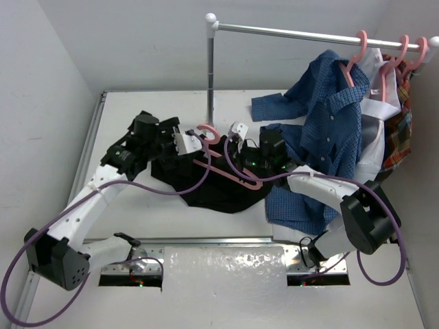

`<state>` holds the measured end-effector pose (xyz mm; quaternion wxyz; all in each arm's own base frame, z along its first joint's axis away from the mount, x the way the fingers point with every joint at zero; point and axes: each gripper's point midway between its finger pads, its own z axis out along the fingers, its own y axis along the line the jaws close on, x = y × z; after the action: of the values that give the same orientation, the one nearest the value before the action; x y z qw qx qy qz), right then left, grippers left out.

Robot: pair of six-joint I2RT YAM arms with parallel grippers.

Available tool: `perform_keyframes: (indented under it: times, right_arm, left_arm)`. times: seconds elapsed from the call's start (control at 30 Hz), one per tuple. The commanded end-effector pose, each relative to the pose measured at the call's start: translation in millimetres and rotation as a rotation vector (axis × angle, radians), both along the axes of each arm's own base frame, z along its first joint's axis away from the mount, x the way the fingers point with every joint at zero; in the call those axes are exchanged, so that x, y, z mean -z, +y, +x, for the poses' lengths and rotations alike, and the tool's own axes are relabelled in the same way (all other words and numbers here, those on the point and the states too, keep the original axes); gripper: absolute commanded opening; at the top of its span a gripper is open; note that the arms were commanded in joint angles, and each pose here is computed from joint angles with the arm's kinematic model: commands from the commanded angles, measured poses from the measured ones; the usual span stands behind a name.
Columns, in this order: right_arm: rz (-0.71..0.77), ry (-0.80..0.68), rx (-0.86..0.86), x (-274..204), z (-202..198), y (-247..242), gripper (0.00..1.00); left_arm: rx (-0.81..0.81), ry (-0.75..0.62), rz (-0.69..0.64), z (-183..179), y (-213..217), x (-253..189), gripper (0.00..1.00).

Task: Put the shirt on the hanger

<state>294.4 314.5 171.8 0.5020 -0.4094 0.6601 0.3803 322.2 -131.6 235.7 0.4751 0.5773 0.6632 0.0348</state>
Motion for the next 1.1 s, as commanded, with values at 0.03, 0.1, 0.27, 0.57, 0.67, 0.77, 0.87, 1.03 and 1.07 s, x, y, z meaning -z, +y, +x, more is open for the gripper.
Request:
perform_keyframes:
  times: [0.03, 0.1, 0.27, 0.57, 0.67, 0.77, 0.87, 1.03, 1.07]
  right_arm:
    - [0.06, -0.13, -0.076, -37.6, -5.2, 5.9, 0.0]
    - [0.062, -0.136, -0.101, -38.8, -8.3, 7.5, 0.0]
    - [0.072, -0.167, -0.141, -45.3, -13.7, 9.4, 0.0]
    - [0.113, -0.244, -0.159, -64.1, -15.2, 10.6, 0.0]
    - [0.106, -0.234, -0.153, -62.6, -13.3, 11.4, 0.0]
    - [0.09, -0.211, -0.115, -59.5, -7.0, 9.7, 0.02]
    - [0.087, -0.186, -0.07, -63.1, -3.3, 1.3, 0.41]
    - [0.111, -0.135, 0.099, -84.0, 9.6, -32.9, 0.85]
    - [0.076, -0.1, 0.205, -77.9, 20.6, -47.8, 0.91]
  left_arm:
    - [0.112, -0.061, 0.081, 7.8, -4.9, 4.1, 0.9]
    - [0.103, -0.068, 0.073, 15.4, -6.8, 5.8, 0.9]
    - [0.107, -0.006, 0.044, 19.2, -11.0, 23.7, 0.84]
    - [0.203, 0.138, -0.017, -5.5, -25.9, 57.7, 0.27]
    - [0.172, 0.159, -0.035, -7.9, -24.0, 57.1, 0.0]
    - [0.136, 0.151, -0.046, -8.2, -15.0, 55.5, 0.0]
    - [0.121, 0.101, -0.015, -10.9, 0.5, 53.0, 0.0]
    - [0.109, 0.092, 0.061, -16.4, 15.5, 60.9, 0.0]
    - [0.089, 0.086, 0.043, -13.1, 15.1, 57.6, 0.0]
